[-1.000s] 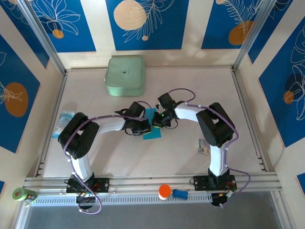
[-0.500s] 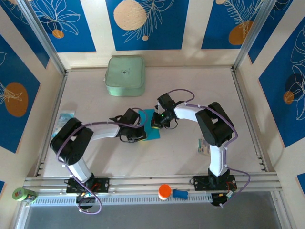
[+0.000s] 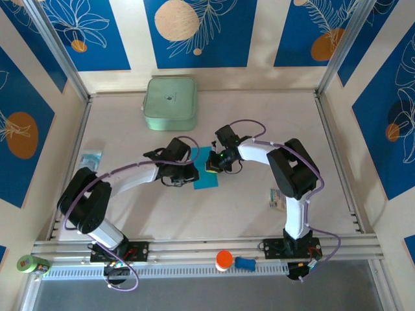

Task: Fold a paper plane with a square sheet of paper (pick it up from the middle)
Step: Fold the triangle a second time at the center of the table, then turn over the paper at the center of the table.

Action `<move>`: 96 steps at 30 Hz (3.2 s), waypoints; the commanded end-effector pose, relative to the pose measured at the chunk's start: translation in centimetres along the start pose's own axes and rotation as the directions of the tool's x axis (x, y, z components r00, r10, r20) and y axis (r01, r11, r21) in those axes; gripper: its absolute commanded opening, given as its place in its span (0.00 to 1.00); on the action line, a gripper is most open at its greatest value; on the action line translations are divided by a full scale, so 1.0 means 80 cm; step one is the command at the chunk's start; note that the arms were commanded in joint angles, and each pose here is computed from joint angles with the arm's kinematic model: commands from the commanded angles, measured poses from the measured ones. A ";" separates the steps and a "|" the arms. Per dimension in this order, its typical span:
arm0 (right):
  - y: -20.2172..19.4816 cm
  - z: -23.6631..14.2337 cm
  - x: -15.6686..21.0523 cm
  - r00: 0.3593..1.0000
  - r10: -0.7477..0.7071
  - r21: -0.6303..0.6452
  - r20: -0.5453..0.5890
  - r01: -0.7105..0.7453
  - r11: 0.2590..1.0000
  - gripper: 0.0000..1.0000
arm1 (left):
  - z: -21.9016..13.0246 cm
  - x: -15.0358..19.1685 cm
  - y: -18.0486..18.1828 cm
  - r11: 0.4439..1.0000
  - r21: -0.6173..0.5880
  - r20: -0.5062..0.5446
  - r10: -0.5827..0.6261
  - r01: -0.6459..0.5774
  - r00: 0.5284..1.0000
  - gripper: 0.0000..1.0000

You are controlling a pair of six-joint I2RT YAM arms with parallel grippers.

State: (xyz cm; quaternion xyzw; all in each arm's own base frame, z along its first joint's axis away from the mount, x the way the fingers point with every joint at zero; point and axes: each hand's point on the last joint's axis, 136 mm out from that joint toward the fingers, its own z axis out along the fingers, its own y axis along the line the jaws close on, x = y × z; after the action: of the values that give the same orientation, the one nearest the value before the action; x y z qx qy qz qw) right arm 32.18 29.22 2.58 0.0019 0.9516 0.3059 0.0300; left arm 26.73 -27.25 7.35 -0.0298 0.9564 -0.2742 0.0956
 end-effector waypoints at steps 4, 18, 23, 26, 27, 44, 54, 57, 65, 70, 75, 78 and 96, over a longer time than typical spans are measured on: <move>0.012 -0.058 -0.013 0.993 0.080 -0.052 0.090 -0.075 0.996 0.16 | 0.028 -0.049 -0.005 0.999 -0.004 0.068 -0.053 0.054 0.996 0.21; -0.015 -0.047 0.006 0.971 0.239 -0.020 0.031 -0.238 0.971 0.39 | 0.057 -0.076 0.034 0.982 -0.034 0.115 -0.181 0.186 0.977 0.14; -0.006 -0.032 0.011 0.968 0.250 -0.007 0.004 -0.250 0.968 0.38 | 0.065 -0.064 0.055 0.970 -0.072 0.106 -0.225 0.233 0.969 0.12; -0.001 -0.023 0.013 0.966 0.260 0.002 -0.007 -0.260 0.966 0.38 | 0.068 -0.057 0.067 0.961 -0.094 0.098 -0.250 0.259 0.963 0.11; 0.000 -0.021 0.014 0.965 0.262 0.005 -0.005 -0.262 0.965 0.39 | 0.070 -0.054 0.070 0.959 -0.098 0.096 -0.257 0.266 0.962 0.11; 0.005 -0.004 0.006 0.962 0.272 -0.005 0.007 -0.272 0.962 0.27 | 0.078 -0.041 0.081 0.947 -0.091 0.075 -0.301 0.307 0.951 0.10; 0.008 0.003 0.006 0.963 0.268 -0.028 -0.015 -0.269 0.963 0.21 | 0.077 -0.041 0.082 0.946 -0.089 0.079 -0.306 0.312 0.949 0.10; 0.016 0.004 0.006 0.968 0.251 -0.064 -0.024 -0.252 0.966 0.18 | 0.076 -0.040 0.082 0.946 -0.090 0.078 -0.306 0.312 0.949 0.10; 0.028 0.011 0.010 0.973 0.229 -0.120 -0.039 -0.232 0.965 0.15 | 0.072 -0.041 0.081 0.948 -0.091 0.084 -0.299 0.306 0.950 0.10; 0.023 0.012 0.015 0.972 0.231 -0.117 -0.038 -0.234 0.965 0.15 | 0.069 -0.042 0.081 0.948 -0.090 0.090 -0.298 0.306 0.950 0.10; 0.021 0.015 0.017 0.972 0.230 -0.113 -0.046 -0.233 0.966 0.14 | 0.065 -0.046 0.073 0.951 -0.072 0.089 -0.294 0.300 0.952 0.11; 0.020 0.014 0.016 0.973 0.227 -0.112 -0.040 -0.230 0.967 0.08 | 0.055 -0.053 0.065 0.953 -0.046 0.101 -0.293 0.299 0.951 0.14; 0.098 -0.119 -0.048 0.995 0.054 -0.456 0.085 -0.009 0.890 0.00 | -0.087 -0.097 -0.035 0.877 0.473 0.193 -0.199 0.086 0.961 0.68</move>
State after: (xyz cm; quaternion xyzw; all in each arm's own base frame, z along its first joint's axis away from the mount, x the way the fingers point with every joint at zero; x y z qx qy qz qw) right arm 35.39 29.47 11.42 0.0590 0.8797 0.4665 0.0709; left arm 33.86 -23.46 13.71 -0.1690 0.8611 -0.4403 0.1901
